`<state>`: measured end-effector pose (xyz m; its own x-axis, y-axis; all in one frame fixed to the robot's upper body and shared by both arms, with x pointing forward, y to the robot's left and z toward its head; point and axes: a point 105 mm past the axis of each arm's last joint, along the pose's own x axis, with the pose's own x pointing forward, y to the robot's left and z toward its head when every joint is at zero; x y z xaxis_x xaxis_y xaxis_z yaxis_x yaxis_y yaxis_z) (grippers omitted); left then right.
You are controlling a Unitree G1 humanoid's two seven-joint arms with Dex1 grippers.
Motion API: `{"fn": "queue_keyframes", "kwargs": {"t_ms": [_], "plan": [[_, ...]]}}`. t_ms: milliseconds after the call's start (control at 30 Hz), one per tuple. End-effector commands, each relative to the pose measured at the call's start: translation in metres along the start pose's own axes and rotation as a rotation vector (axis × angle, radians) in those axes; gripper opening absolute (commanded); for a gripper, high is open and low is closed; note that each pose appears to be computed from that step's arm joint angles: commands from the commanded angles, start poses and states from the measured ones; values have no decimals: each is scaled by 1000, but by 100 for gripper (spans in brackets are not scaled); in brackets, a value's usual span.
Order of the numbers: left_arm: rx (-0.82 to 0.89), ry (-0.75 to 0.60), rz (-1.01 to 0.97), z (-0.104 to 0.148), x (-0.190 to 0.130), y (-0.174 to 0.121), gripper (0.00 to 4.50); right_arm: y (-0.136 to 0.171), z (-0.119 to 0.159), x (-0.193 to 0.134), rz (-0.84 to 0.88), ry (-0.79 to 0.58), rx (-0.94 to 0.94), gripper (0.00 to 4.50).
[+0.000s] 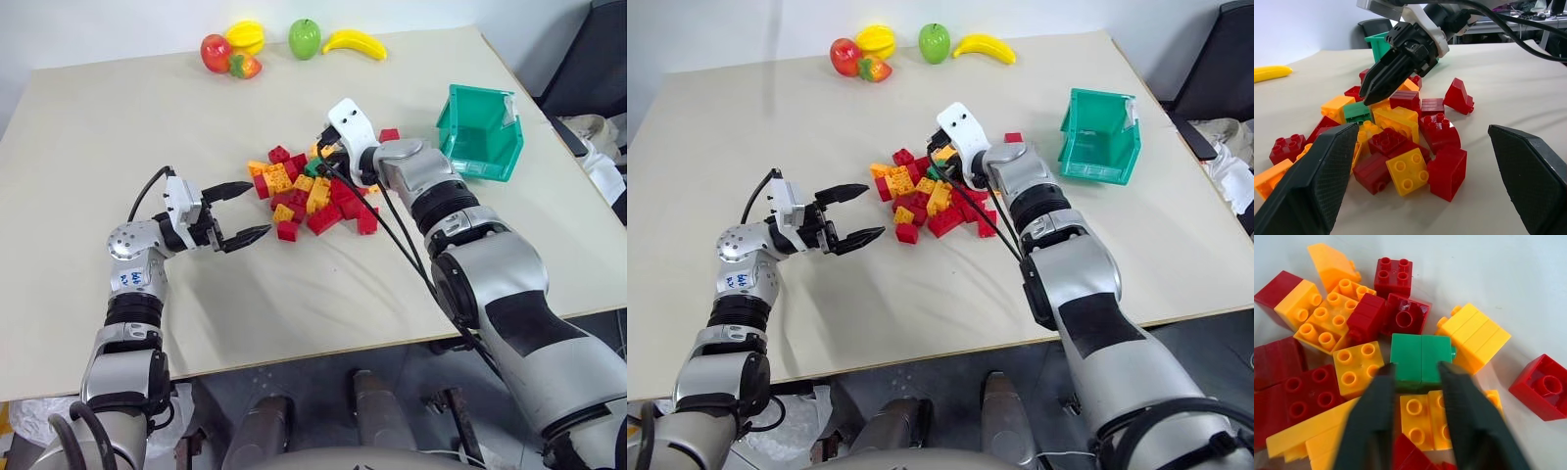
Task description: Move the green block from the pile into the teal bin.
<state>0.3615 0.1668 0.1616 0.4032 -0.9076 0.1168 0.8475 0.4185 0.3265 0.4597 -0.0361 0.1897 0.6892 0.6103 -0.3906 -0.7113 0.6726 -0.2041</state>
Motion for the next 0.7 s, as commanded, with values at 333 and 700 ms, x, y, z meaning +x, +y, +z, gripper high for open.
{"fn": "queue_keyframes", "kwargs": {"t_ms": [333,700], "plan": [[23,-47,6,10,4,-3,450,-5,8,0,-73,6,30,328],[24,-51,17,11,4,-4,450,13,9,13,-75,7,167,328]]}}
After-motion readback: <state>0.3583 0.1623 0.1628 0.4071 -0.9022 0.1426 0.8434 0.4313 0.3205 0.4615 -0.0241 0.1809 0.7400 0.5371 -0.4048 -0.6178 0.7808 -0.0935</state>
